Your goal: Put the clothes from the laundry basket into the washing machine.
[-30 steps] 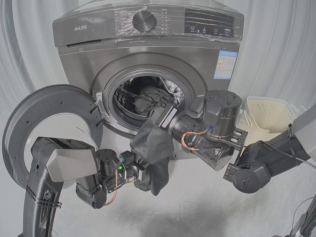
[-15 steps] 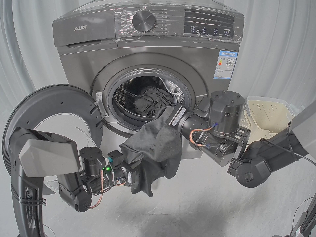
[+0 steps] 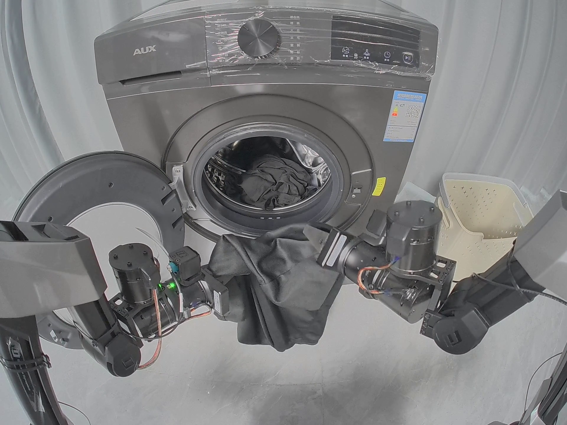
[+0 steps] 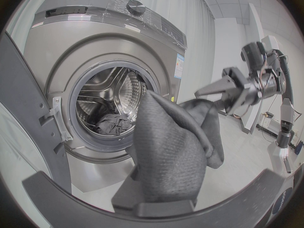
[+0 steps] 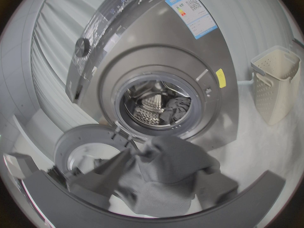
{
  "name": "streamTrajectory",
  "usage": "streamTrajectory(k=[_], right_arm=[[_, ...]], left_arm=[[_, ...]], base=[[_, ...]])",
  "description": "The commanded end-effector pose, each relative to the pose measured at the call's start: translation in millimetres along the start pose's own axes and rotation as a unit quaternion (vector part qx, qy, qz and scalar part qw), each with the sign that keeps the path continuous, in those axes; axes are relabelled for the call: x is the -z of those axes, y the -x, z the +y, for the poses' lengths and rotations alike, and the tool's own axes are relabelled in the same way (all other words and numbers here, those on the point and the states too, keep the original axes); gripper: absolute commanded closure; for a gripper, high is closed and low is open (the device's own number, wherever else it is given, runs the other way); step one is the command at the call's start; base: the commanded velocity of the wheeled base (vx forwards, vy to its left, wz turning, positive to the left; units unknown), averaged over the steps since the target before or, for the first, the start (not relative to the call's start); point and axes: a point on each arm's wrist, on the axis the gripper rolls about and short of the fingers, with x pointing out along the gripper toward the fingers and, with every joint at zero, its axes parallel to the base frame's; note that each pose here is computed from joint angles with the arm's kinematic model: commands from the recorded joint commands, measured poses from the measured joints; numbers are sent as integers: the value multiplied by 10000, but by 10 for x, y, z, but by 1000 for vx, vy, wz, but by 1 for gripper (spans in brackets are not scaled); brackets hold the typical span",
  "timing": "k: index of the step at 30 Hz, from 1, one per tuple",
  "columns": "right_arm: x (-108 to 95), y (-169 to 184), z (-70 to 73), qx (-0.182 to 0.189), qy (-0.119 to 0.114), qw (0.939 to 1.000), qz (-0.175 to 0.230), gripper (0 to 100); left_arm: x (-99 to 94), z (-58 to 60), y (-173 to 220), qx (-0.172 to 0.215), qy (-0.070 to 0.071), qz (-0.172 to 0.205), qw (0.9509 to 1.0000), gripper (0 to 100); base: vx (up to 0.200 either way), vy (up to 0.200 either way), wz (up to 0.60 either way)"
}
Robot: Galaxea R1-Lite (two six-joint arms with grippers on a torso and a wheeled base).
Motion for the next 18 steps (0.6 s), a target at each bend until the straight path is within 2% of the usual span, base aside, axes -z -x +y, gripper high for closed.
streamTrajectory(k=[1,3,4,5,6,7,9,11,14,15,16,18], right_arm=[[197,144,-265,449,542,9962,510,0],[345,254,-423,628,1003,9895,833,0],[429,331,-509,714,1270,9838,1044,0],[444,342,-523,724,1299,9829,1082,0],[559,416,-624,800,1541,9755,1348,0],[618,433,-673,842,1623,9721,1469,0],[692,433,-730,877,1710,9687,1569,0],[709,425,-741,871,1747,9681,1572,0],[828,363,-852,1025,1815,9624,1741,0],[828,363,-852,1025,1815,9624,1741,0],[857,306,-938,1124,1809,9615,1736,0],[887,272,-927,998,1839,9643,1620,0]], left_arm=[[-71,16,18,-32,-34,-131,9999,100],[-74,17,15,-32,-36,-139,9999,100],[-71,13,10,-32,-35,-131,9999,100],[-72,13,10,-32,-37,-138,9999,100],[-73,15,3,-41,-46,-145,9999,100],[-73,11,2,-33,-47,-146,9999,100],[-63,2,-3,-31,-42,-123,9999,100],[-64,-1,-11,-32,-44,-131,9999,100],[-76,12,-15,-57,-43,-158,9998,100],[-78,11,-11,-57,-43,-158,9998,100],[-73,11,-12,-56,-34,-151,9999,100],[-69,6,-15,-48,-32,-144,9999,100]], base=[[0,0,0],[0,0,0],[0,0,0],[0,0,0],[0,0,0],[0,0,0],[0,0,0],[0,0,0],[0,0,0],[0,0,0],[0,0,0],[0,0,0]])
